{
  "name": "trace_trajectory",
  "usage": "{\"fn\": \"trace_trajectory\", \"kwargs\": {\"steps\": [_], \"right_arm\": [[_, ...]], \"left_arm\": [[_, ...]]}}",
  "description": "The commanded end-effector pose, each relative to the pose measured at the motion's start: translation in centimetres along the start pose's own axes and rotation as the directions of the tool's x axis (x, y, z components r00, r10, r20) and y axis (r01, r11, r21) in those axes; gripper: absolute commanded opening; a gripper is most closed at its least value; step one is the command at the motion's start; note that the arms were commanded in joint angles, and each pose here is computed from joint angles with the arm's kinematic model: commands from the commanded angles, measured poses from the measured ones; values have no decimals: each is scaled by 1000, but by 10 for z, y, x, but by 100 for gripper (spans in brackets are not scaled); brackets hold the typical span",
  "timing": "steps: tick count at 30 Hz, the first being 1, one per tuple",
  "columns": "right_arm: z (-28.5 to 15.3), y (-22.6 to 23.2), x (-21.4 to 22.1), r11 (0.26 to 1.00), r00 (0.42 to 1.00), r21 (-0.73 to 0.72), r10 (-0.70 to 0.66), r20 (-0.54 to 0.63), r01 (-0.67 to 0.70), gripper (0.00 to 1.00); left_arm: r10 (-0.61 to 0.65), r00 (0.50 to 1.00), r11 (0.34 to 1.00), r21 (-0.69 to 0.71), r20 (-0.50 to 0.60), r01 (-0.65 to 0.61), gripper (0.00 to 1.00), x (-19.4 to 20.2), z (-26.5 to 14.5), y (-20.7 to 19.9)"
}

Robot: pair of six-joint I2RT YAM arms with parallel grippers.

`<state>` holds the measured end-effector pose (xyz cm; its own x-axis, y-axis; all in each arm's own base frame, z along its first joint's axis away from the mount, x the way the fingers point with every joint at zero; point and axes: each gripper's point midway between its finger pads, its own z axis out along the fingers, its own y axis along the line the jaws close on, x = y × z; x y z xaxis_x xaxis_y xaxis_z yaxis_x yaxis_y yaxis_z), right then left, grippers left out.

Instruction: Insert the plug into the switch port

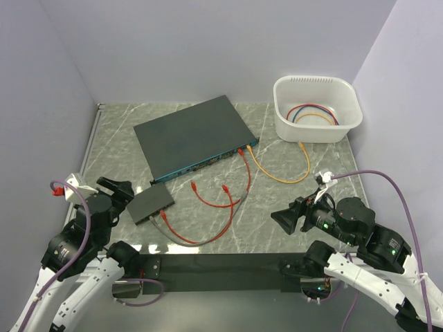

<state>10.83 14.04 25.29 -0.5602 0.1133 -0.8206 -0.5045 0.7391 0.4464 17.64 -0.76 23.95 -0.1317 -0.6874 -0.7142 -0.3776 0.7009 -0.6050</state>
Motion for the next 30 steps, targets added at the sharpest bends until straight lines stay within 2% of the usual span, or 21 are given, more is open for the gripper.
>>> {"fn": "trace_trajectory", "kwargs": {"steps": [1, 26, 30], "right_arm": [[1, 4, -10, 1000, 999, -17, -5, 42, 6, 91], [2, 6, -8, 999, 999, -33, -17, 42, 18, 97], [-1, 3, -13, 1000, 997, -14, -4, 75, 5, 97]], "left_arm": [[-18, 999, 999, 27, 26, 18, 77, -9, -3, -7], [-15, 1000, 999, 32, 24, 14, 77, -9, -3, -7], [-16, 1000, 999, 34, 23, 15, 77, -9, -3, -8]]}}
